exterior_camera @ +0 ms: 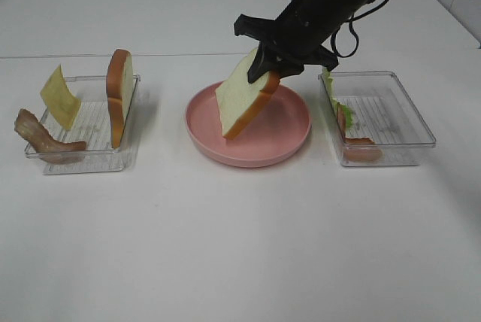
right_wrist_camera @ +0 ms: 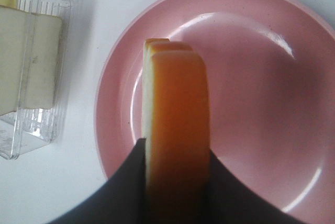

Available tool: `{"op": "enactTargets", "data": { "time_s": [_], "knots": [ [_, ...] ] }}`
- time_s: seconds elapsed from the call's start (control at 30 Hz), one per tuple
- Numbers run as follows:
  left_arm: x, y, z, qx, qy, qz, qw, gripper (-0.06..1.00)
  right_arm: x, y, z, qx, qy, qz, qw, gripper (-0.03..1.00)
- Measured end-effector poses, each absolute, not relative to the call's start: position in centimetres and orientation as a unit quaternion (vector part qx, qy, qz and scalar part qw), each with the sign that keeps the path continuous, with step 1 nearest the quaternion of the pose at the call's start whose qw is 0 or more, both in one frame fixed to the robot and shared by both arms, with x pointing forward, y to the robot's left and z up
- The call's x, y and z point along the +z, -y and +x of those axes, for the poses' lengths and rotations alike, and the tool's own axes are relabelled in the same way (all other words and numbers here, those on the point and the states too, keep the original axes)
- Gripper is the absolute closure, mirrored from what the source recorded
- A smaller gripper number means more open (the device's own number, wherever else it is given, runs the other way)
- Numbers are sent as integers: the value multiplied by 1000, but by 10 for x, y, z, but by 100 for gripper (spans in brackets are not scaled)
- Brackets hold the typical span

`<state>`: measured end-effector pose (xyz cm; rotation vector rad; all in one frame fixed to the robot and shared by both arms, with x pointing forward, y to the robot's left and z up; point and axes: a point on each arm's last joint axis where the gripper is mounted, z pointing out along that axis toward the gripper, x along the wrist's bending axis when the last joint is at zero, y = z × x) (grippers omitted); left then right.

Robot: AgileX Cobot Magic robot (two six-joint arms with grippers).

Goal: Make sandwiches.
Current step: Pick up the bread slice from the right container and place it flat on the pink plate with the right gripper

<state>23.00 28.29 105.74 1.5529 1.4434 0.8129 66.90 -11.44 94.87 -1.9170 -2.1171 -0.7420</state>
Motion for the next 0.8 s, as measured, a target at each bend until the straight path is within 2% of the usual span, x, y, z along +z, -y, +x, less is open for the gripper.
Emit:
{"op": "enactTargets", "data": {
  "time_s": [0.27, 0.6, 0.63, 0.67, 0.7, 0.73, 0.77, 0.8],
  "knots": [
    [1057, -283, 230, 325, -576, 620, 422, 4, 927, 112, 673, -248, 707, -654, 107, 73],
    [1057, -283, 230, 325, -576, 620, 422, 4, 926, 111, 676, -260, 723, -634, 91, 73],
    [1057, -283, 230, 325, -576, 620, 422, 4, 926, 111, 676, -262, 728, -627, 88, 71],
    [1057, -283, 230, 325, -576, 620, 422, 4, 926, 111, 677, -263, 729, -626, 86, 61],
    [1057, -283, 230, 325, -576, 620, 422, 4, 926, 111, 677, -263, 729, -626, 86, 61],
    [1057, -283, 230, 325, -576, 620, 422, 4, 924, 112, 677, -263, 736, -619, 82, 45],
    [1057, -283, 230, 325, -576, 620, 422, 4, 924, 112, 677, -263, 736, -619, 82, 45],
    [1057, -283, 230, 325, -576, 620, 422, 4, 924, 112, 677, -263, 740, -614, 80, 37]
  ]
}}
